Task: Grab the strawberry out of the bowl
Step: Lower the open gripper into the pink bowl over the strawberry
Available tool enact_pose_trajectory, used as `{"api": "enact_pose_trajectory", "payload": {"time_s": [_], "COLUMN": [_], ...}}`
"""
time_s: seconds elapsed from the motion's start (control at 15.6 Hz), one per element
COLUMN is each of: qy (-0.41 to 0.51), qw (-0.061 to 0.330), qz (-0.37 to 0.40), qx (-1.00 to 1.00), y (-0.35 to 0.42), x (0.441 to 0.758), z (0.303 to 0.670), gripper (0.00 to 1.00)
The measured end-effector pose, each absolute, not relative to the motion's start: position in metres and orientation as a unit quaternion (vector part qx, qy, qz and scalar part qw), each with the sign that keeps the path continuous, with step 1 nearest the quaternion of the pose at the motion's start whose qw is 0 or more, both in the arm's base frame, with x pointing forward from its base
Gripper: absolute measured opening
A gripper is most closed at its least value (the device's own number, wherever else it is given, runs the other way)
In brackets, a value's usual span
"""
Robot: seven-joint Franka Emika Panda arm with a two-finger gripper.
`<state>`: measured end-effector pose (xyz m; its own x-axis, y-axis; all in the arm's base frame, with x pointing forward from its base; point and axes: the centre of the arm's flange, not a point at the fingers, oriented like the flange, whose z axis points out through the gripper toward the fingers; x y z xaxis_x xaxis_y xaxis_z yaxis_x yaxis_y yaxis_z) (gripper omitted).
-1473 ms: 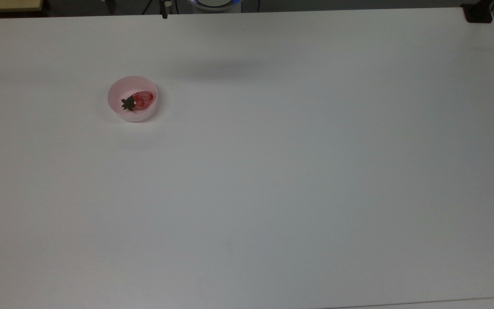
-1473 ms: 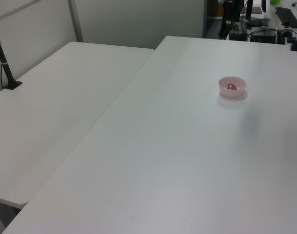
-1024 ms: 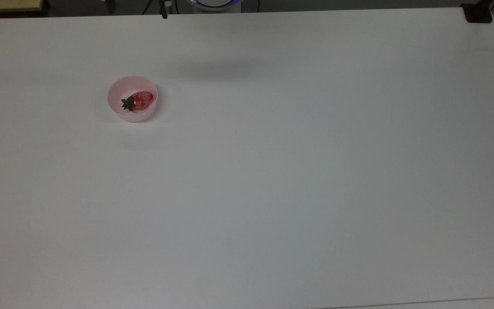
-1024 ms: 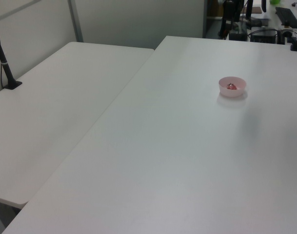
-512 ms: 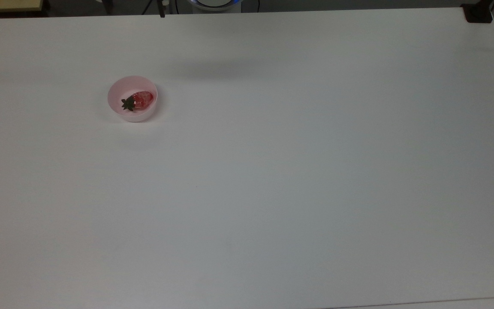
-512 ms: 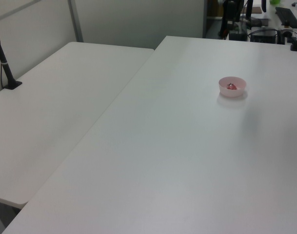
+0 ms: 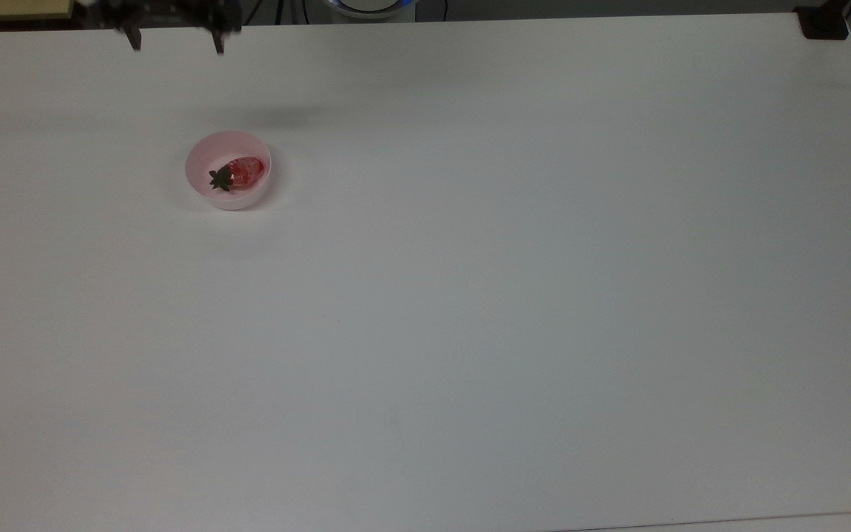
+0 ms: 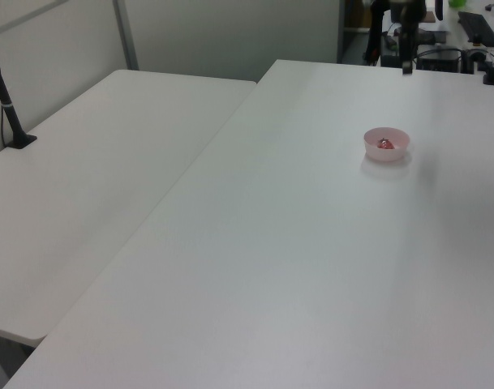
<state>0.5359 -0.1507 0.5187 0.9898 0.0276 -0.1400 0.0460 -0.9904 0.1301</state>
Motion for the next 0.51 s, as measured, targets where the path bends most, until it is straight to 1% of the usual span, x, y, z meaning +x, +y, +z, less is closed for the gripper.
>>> {"api": "enact_pose_trajectory", "payload": {"time_s": [0.13,0.19,0.26,0.32,0.51], "qy": [-0.008,-0.014,-0.021,-0.029,-0.062], "qw": [0.072,0.072,0.072,0.073,0.074], "qz": [-0.066,-0.068,-0.072,-0.074,-0.085], "qx": [0.995,0.995,0.995,0.994,0.992], "y": [-0.150,-0.150,-0.150,-0.150,-0.151], "x": [0.543,0.547,0.551,0.555,0.561], "z": [0.475,0.456,0.442,0.431,0.406], "gripper": [0.97,0.89,0.77,0.71,0.70]}}
